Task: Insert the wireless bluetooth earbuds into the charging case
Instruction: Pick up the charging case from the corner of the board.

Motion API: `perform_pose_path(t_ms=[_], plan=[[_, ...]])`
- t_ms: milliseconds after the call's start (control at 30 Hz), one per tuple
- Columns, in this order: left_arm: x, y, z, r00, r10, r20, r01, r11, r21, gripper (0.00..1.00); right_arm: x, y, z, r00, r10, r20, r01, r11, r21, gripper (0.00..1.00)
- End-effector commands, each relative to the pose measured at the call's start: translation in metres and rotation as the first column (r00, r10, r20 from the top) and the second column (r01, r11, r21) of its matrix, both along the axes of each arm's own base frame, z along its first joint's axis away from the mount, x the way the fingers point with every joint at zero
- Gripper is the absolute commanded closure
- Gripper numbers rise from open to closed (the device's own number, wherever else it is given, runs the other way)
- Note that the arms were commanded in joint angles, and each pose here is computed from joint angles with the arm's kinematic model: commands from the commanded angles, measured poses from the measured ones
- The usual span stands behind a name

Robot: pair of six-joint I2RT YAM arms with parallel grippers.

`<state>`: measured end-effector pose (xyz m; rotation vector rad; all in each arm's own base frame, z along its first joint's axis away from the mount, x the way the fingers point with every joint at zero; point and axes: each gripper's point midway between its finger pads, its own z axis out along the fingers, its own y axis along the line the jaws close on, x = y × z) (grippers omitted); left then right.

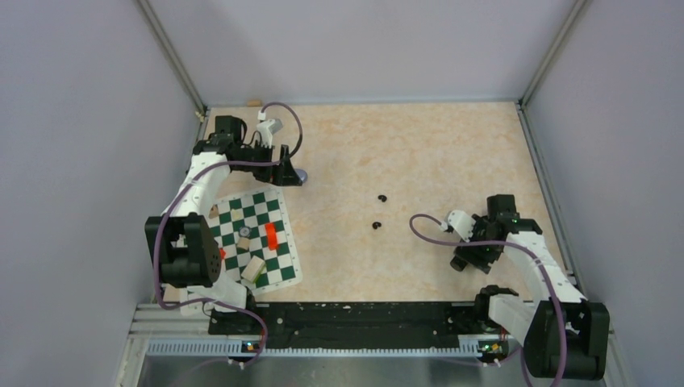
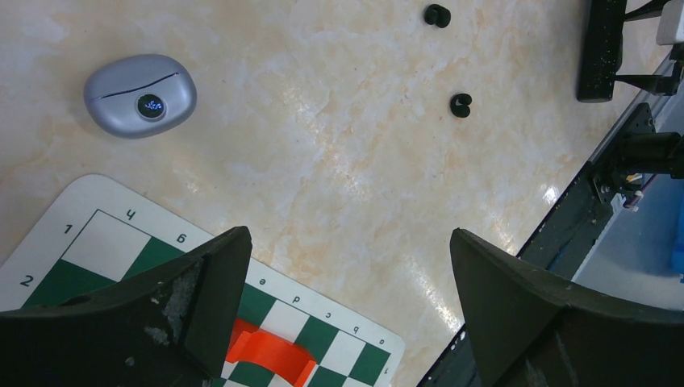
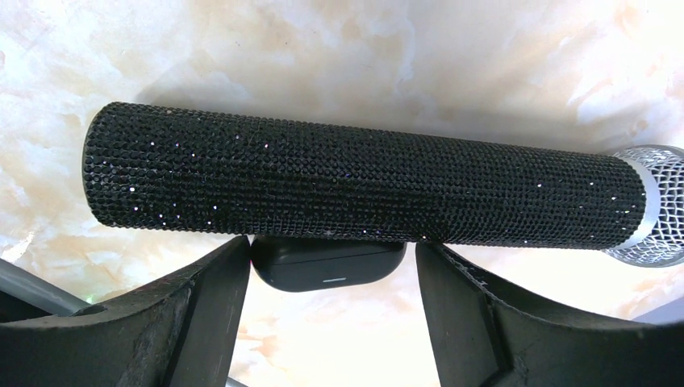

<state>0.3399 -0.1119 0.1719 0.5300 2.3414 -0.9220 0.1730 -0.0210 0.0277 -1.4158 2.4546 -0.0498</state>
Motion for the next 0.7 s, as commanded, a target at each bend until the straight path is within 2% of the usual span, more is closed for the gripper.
perform_pose_path(t_ms=[0, 200, 333, 567, 633, 667], plan=[[0.0, -0.002, 0.015, 0.998, -0.015, 0.066, 0.017, 1.0, -0.017, 0.01, 0.003, 0.002, -0.001, 1.0, 0.016, 0.024, -0.016, 1.0, 0.018, 0.26], [0.0, -0.001, 0.014, 0.998, -0.017, 0.064, 0.018, 1.0, -0.017, 0.01, 0.001, 0.002, -0.006, 1.0, 0.019, 0.003, -0.019, 1.0, 0.019, 0.27], [0.0, -0.002, 0.013, 0.998, -0.017, 0.064, 0.018, 1.0, -0.017, 0.01, 0.0, 0.001, -0.007, 1.0, 0.014, -0.011, -0.014, 1.0, 0.02, 0.33], [0.0, -0.002, 0.013, 0.998, -0.018, 0.063, 0.019, 1.0, -0.018, 0.01, 0.005, 0.0, 0.012, 1.0, 0.022, 0.018, -0.023, 1.0, 0.015, 0.56], [0.001, -0.002, 0.012, 0.998, -0.018, 0.063, 0.019, 1.0, -0.018, 0.01, 0.006, -0.002, 0.022, 0.999, 0.024, 0.032, -0.024, 1.0, 0.003, 0.71], [0.001, -0.002, 0.012, 0.998, -0.016, 0.062, 0.017, 1.0, -0.018, 0.01, 0.006, -0.003, 0.028, 0.999, 0.023, 0.038, -0.023, 1.0, -0.002, 0.74]])
